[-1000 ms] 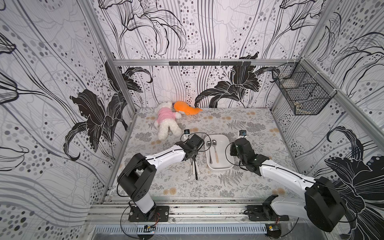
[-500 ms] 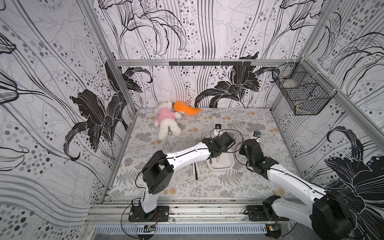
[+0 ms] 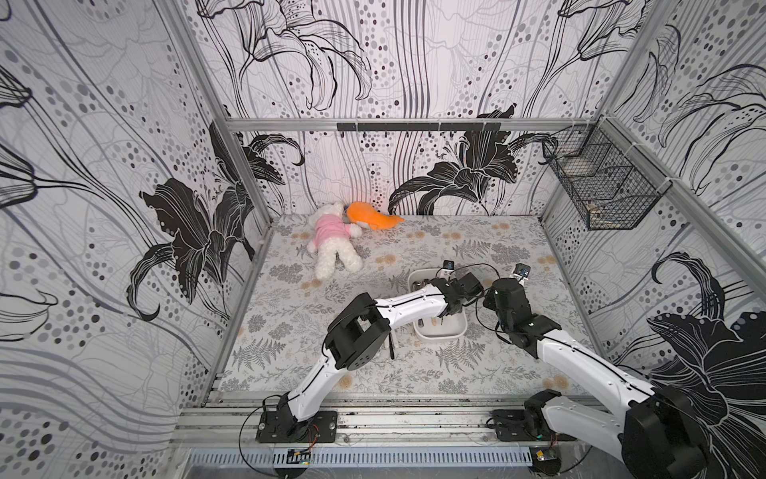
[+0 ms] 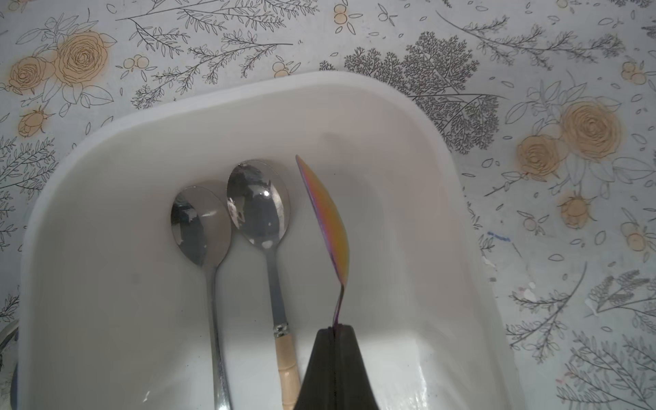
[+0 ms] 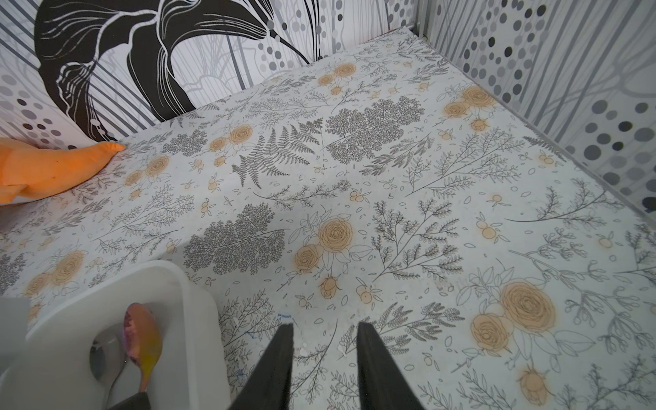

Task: Put the spoon into the storage box
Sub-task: Place the spoon in the storage box.

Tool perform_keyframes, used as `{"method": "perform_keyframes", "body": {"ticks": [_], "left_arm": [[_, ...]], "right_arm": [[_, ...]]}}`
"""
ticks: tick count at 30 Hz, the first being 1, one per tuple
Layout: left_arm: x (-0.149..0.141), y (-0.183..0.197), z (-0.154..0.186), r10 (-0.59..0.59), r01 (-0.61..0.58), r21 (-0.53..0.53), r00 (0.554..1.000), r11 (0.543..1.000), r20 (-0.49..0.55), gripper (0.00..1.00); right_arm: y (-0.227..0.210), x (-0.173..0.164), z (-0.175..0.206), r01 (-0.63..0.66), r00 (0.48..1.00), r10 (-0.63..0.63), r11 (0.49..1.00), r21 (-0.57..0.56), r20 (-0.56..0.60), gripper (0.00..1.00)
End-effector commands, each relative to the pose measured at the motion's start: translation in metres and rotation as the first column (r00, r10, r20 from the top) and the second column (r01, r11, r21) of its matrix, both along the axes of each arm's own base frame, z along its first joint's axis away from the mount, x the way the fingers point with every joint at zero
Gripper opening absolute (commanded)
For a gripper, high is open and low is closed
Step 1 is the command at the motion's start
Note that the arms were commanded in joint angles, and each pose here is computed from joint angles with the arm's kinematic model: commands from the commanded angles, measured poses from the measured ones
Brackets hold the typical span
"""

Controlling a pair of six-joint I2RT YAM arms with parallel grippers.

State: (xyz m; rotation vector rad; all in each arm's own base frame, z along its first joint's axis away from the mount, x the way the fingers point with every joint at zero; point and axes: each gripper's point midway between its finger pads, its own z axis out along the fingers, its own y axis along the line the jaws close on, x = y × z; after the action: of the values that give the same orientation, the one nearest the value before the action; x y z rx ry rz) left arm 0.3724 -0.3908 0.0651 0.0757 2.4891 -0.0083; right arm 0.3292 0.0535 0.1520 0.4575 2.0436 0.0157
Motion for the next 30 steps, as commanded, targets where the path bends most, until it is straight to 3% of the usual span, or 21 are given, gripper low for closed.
{"method": "perform_keyframes", "body": {"ticks": [1, 27, 30], "left_arm": [[0.007, -0.005, 0.001, 0.020, -0.020, 0.004, 0.999, 1.000, 0.024, 0.00], [0.017, 0.005, -0.030, 0.057, -0.060, 0.115, 0.998, 0.992, 0.029, 0.00], [0.018, 0.003, -0.032, 0.054, -0.057, 0.112, 0.998, 0.992, 0.027, 0.07]], "right_arm": [[-0.004, -0.004, -0.006, 0.013, 1.000, -0.013, 1.000, 0.008, -0.014, 0.34], [-0.003, -0.003, -0.007, 0.009, 1.000, -0.009, 1.000, 0.011, -0.016, 0.35], [-0.002, -0.003, -0.007, 0.007, 1.000, -0.007, 1.000, 0.012, -0.017, 0.35]]}}
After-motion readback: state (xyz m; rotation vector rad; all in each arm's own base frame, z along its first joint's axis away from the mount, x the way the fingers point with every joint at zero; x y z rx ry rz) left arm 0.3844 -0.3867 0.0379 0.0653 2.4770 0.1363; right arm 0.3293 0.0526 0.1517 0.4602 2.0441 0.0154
